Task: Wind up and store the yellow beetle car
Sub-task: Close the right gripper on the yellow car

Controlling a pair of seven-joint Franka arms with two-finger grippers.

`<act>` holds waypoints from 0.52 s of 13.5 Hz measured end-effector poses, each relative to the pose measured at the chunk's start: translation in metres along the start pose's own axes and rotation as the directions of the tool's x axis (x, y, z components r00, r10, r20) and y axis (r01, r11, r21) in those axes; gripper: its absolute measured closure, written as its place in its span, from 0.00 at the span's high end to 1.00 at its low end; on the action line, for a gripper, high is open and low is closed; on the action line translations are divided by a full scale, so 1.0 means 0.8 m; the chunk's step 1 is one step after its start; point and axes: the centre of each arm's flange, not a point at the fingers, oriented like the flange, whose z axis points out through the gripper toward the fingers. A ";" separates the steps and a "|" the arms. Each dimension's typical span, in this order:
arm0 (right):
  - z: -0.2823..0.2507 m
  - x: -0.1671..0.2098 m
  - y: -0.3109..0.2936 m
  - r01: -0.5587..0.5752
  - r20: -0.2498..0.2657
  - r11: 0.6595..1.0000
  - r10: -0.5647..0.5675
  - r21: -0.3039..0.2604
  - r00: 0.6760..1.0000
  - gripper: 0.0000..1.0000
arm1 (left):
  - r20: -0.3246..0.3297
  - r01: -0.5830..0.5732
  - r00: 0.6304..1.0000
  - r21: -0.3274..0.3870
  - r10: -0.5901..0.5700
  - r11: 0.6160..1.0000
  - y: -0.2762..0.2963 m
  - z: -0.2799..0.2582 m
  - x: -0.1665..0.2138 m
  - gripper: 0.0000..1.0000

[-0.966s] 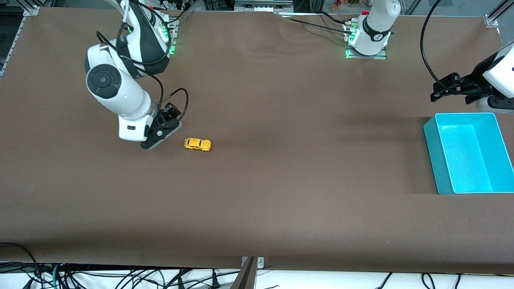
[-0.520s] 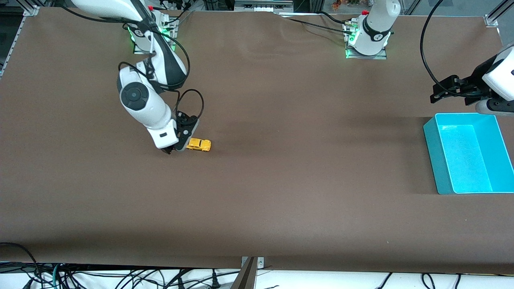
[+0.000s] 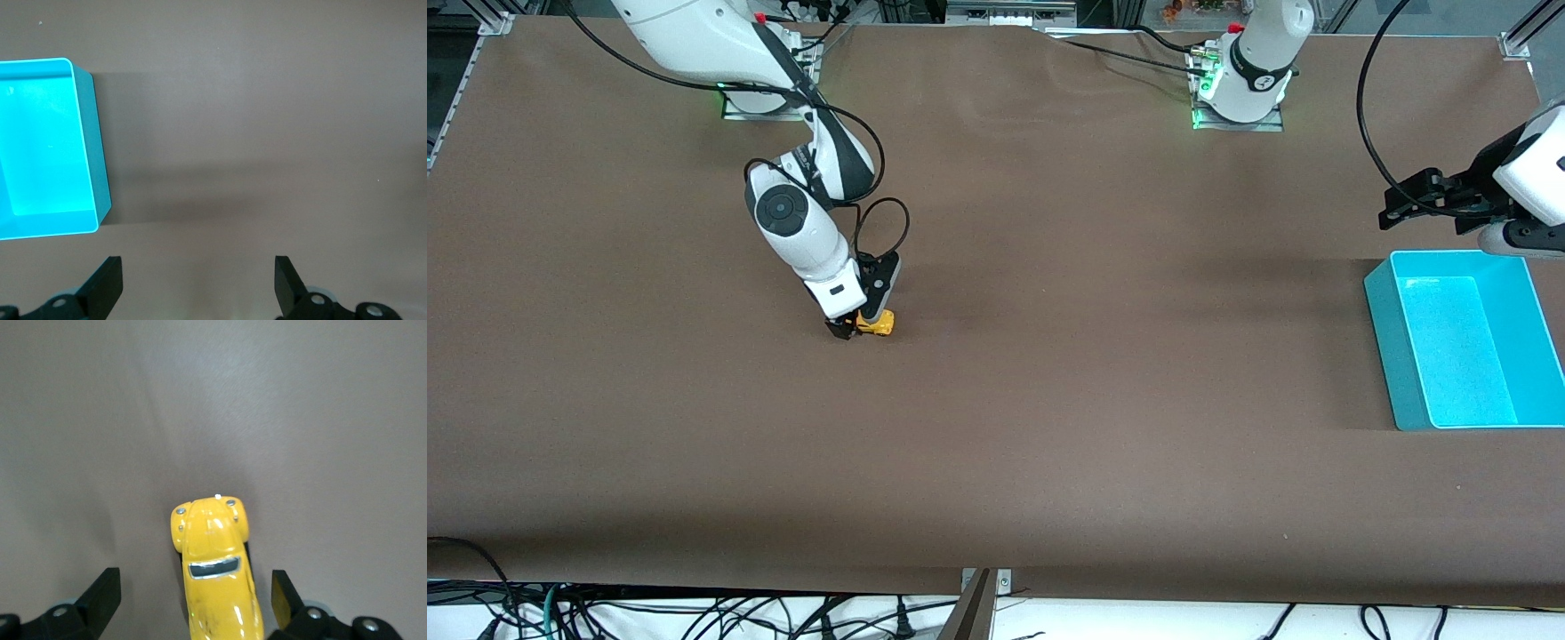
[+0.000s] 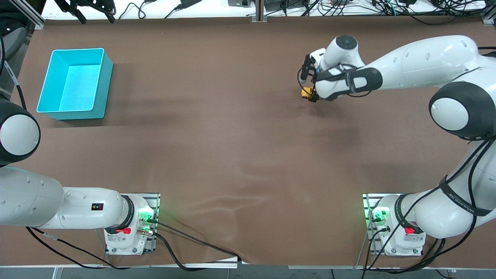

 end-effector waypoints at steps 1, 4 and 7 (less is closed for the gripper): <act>0.007 -0.002 -0.001 0.022 -0.002 1.000 -0.022 -0.002 1.000 1.00 | 0.000 0.000 1.000 0.000 0.000 1.000 0.000 0.000 0.000 1.00; 0.007 -0.002 0.000 0.059 -0.004 0.998 -0.059 -0.008 0.998 1.00 | 0.000 0.002 1.000 0.000 -0.002 1.000 -0.001 0.000 0.000 1.00; 0.007 -0.001 0.000 0.111 0.011 0.994 -0.111 -0.025 0.994 0.95 | 0.000 0.002 1.000 0.000 -0.002 1.000 -0.001 0.000 0.000 1.00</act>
